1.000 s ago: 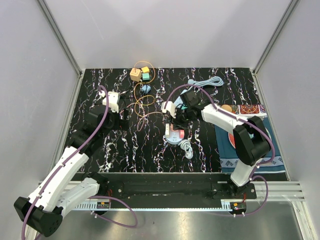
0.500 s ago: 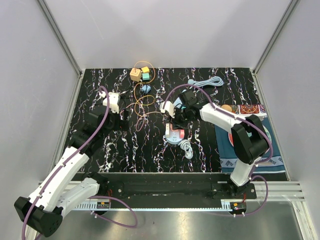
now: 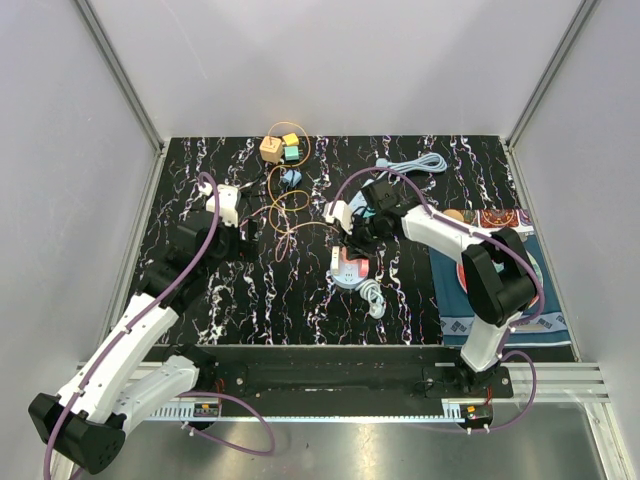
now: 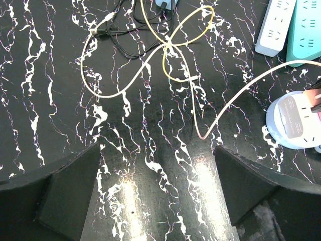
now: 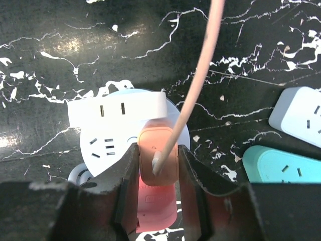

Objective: Insert the plug
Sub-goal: Insert the plug into the socket.

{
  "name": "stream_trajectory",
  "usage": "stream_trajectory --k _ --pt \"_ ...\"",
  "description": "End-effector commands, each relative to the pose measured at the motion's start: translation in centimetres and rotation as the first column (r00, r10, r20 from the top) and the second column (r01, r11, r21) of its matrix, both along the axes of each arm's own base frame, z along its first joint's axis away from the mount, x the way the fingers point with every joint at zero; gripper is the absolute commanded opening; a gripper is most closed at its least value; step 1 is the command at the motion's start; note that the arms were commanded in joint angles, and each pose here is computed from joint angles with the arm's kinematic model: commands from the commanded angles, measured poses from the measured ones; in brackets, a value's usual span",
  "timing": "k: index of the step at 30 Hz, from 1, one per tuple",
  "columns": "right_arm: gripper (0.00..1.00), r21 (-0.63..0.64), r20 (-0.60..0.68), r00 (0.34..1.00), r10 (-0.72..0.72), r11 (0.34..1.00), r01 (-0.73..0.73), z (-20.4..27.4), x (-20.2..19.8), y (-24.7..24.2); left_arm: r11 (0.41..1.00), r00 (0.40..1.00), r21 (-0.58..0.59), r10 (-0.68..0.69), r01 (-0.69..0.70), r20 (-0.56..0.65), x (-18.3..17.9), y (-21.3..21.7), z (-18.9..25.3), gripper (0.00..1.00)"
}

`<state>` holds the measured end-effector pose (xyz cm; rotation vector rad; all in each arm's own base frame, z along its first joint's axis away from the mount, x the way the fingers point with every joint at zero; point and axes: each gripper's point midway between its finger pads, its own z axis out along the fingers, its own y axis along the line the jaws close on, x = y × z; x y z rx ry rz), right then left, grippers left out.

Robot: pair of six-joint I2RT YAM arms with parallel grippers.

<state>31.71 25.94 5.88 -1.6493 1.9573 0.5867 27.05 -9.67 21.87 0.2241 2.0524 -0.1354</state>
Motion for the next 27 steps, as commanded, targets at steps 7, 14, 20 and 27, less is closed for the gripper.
stream_trajectory --k 7,14,20,27 --pt "0.07 -0.393 -0.213 0.961 -0.175 0.916 0.079 -8.8 -5.8 -9.1 1.0 0.998 -0.027 -0.005 0.007 0.064 0.4 -0.2 1.5 0.99" --pt "0.38 -0.236 -0.165 0.971 -0.173 0.963 0.131 -4.2 -3.6 -5.8 0.999 0.998 -0.031 -0.009 0.011 0.066 0.3 -0.2 1.5 0.99" --pt "0.79 -0.023 -0.078 0.986 -0.149 0.989 0.148 3.3 -0.6 -1.8 0.999 0.997 -0.034 -0.009 0.012 0.073 0.4 -0.2 1.7 0.99" --pt "0.97 0.116 0.015 0.979 -0.203 0.973 0.2 10.2 -0.4 -1.1 0.998 0.996 -0.049 -0.037 0.041 0.076 0.4 -0.8 1.8 0.99"
